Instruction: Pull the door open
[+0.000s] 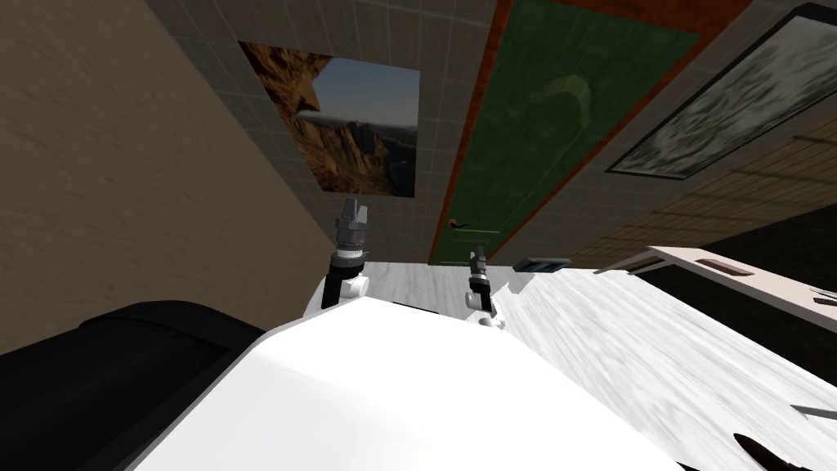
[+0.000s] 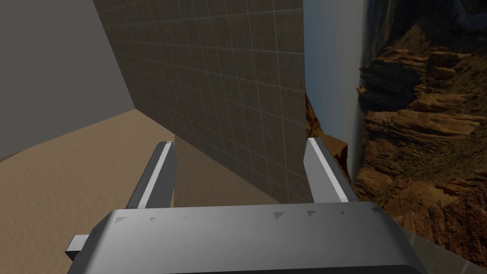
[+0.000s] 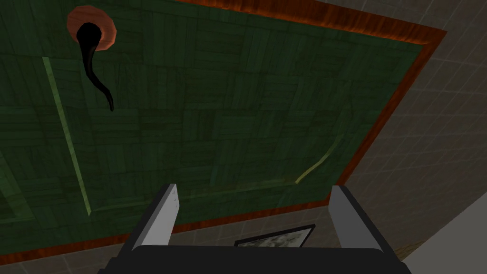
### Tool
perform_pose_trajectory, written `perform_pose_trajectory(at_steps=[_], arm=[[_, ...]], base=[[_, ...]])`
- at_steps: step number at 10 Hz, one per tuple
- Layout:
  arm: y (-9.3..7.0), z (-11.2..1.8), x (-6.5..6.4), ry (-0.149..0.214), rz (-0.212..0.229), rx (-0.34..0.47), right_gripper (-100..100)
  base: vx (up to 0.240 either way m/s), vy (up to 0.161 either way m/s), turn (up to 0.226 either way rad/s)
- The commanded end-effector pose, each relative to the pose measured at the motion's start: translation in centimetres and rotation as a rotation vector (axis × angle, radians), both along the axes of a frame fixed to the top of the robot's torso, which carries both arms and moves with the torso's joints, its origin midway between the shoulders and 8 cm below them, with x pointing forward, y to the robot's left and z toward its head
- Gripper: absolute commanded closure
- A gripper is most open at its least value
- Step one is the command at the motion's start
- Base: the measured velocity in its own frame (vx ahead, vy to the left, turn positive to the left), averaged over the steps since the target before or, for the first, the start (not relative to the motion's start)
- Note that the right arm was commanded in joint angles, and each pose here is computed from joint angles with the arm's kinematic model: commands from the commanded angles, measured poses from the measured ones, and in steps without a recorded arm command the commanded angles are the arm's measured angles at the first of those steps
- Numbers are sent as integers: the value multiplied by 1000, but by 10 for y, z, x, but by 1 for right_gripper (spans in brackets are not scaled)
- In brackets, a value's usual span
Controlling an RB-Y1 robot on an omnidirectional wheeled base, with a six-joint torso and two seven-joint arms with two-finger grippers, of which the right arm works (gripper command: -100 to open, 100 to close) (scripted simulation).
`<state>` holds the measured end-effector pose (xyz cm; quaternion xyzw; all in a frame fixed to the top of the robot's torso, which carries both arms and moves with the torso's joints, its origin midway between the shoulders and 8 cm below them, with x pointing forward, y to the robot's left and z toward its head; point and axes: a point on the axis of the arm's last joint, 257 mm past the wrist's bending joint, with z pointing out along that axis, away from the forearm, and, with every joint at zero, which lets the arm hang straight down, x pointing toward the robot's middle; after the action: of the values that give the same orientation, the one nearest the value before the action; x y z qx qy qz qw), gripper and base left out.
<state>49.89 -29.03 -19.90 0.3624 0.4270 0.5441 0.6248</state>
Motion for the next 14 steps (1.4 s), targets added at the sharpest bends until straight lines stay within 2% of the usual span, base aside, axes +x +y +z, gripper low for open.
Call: perform_pose_trajectory(at_steps=[1, 5, 7, 14], arm=[[-3, -10, 4, 23, -1, 2, -100], [-9, -40, 17, 87, -3, 10, -100], [-11, -47, 20, 103, -4, 11, -100], [-21, -90, 35, 205, -14, 25, -100]], base=[[46, -25, 59], [85, -54, 102], [74, -50, 60], [73, -49, 85]])
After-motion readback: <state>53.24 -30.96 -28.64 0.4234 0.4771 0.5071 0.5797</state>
